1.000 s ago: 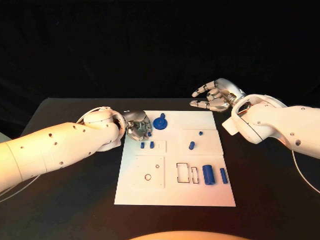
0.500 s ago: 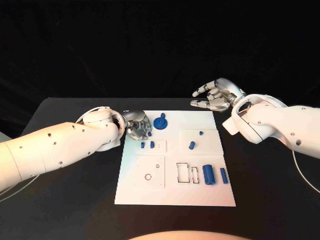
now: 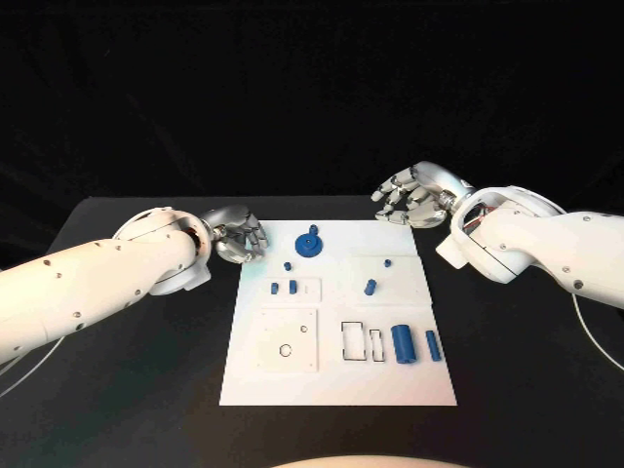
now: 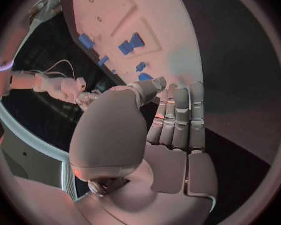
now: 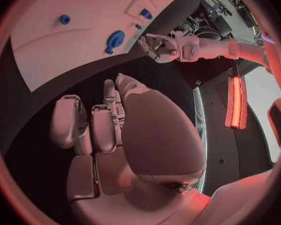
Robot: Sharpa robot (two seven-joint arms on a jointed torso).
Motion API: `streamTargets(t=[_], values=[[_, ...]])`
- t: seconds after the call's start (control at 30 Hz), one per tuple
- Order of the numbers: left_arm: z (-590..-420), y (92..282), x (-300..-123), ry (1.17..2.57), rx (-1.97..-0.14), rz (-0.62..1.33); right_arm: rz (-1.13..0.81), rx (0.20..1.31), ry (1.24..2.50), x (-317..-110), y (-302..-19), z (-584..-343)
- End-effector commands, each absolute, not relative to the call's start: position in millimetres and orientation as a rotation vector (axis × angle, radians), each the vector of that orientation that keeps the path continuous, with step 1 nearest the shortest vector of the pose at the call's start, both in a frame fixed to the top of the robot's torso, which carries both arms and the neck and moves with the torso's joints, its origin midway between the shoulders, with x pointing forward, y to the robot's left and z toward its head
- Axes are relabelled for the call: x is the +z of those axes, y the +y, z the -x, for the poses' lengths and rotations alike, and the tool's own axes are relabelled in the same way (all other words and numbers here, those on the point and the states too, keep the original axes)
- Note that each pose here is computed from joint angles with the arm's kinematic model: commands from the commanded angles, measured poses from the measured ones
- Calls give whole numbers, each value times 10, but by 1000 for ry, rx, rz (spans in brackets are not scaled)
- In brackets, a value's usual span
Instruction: Assemble the parts on the task board
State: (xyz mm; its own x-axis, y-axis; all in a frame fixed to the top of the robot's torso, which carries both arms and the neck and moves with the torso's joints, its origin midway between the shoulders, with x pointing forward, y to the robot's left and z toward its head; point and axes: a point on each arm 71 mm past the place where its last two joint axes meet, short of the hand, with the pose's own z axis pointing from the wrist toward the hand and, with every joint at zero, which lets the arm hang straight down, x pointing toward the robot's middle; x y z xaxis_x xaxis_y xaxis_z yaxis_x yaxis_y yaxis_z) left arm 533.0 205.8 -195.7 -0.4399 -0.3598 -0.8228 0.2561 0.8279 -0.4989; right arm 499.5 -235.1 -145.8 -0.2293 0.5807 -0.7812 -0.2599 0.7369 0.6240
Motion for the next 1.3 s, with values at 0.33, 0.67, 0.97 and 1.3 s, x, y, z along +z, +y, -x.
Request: streamTargets(t=[0.33,0.67,0.97,1.3], values=[[-5205,2449,-1709,1667,-1338,755,275,526,1664,-1738,-2334,-4872],[-5066,2536,-1617,1583,-1562,895,369,428,1654,-1874,-2320,-4809],[-5034,2601,-1590,1546,-1589,925,389,399,1669,-1960,-2284,-4804],[-5024,2618,-1579,1528,-1596,935,396,401,1711,-2115,-2237,-4803]])
